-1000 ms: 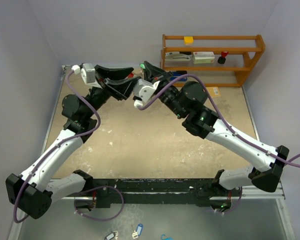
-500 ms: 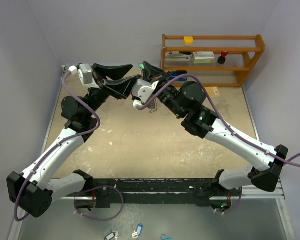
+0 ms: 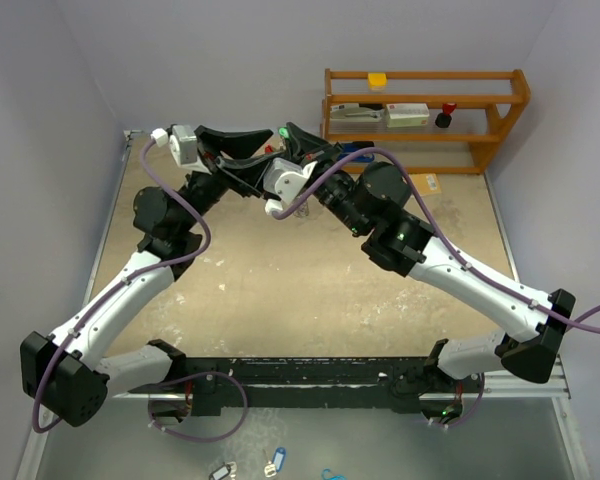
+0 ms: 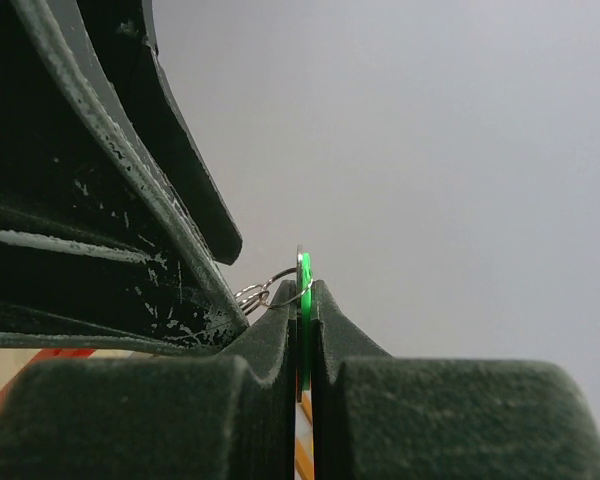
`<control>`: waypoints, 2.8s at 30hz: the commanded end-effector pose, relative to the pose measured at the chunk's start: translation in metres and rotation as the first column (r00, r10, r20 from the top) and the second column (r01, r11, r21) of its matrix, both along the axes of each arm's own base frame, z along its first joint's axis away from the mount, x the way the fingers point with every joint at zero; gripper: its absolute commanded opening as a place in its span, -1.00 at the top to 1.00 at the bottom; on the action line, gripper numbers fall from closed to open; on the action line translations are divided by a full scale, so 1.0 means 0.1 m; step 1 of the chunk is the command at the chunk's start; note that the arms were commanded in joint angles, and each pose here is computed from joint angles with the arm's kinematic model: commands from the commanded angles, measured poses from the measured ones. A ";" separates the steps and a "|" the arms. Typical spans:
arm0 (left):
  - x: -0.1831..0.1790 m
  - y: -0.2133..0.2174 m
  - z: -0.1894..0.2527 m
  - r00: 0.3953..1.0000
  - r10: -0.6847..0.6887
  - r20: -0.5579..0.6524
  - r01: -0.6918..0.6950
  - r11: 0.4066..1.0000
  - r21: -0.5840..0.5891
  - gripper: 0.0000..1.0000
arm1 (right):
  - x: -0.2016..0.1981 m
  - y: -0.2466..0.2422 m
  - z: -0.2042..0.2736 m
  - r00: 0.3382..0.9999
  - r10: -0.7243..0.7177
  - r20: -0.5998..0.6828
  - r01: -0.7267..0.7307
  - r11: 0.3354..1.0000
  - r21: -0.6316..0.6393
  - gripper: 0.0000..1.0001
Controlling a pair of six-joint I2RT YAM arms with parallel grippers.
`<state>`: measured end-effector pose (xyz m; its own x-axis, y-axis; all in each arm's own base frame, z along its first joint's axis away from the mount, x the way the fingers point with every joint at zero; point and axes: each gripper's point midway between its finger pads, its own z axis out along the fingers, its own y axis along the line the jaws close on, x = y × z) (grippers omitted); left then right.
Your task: Remove the keys from the keyring
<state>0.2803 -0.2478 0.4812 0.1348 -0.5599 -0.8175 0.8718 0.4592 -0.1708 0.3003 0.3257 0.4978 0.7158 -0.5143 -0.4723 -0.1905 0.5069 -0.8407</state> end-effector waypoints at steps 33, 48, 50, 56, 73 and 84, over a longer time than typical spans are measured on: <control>0.03 0.17 0.17 0.985 0.146 0.089 -0.145 0.989 -0.007 0.27 | -0.10 0.00 0.28 0.998 -0.006 0.064 0.001 0.998 0.069 1.00; -0.01 0.14 0.22 0.984 0.127 0.125 -0.127 0.992 -0.009 0.75 | -0.18 0.00 0.30 0.998 0.019 0.061 -0.024 0.997 0.078 1.00; -0.02 0.17 0.22 0.981 0.141 0.130 -0.141 0.990 -0.008 0.93 | -0.18 -0.02 0.30 0.998 0.013 0.064 -0.017 0.997 0.077 1.00; -0.03 0.25 0.21 0.974 0.186 0.129 -0.187 0.982 -0.002 1.00 | -0.19 -0.14 0.36 0.996 -0.023 0.086 0.015 0.995 0.097 1.00; -0.03 0.35 0.40 0.973 0.188 0.131 -0.163 0.969 -0.186 1.00 | -0.26 -0.12 0.24 0.999 0.029 0.044 -0.033 0.996 0.085 1.00; -0.14 0.47 0.51 0.977 0.168 0.132 -0.120 0.943 -0.309 1.00 | -0.23 -0.10 0.13 0.999 0.017 0.032 -0.019 0.997 0.076 1.00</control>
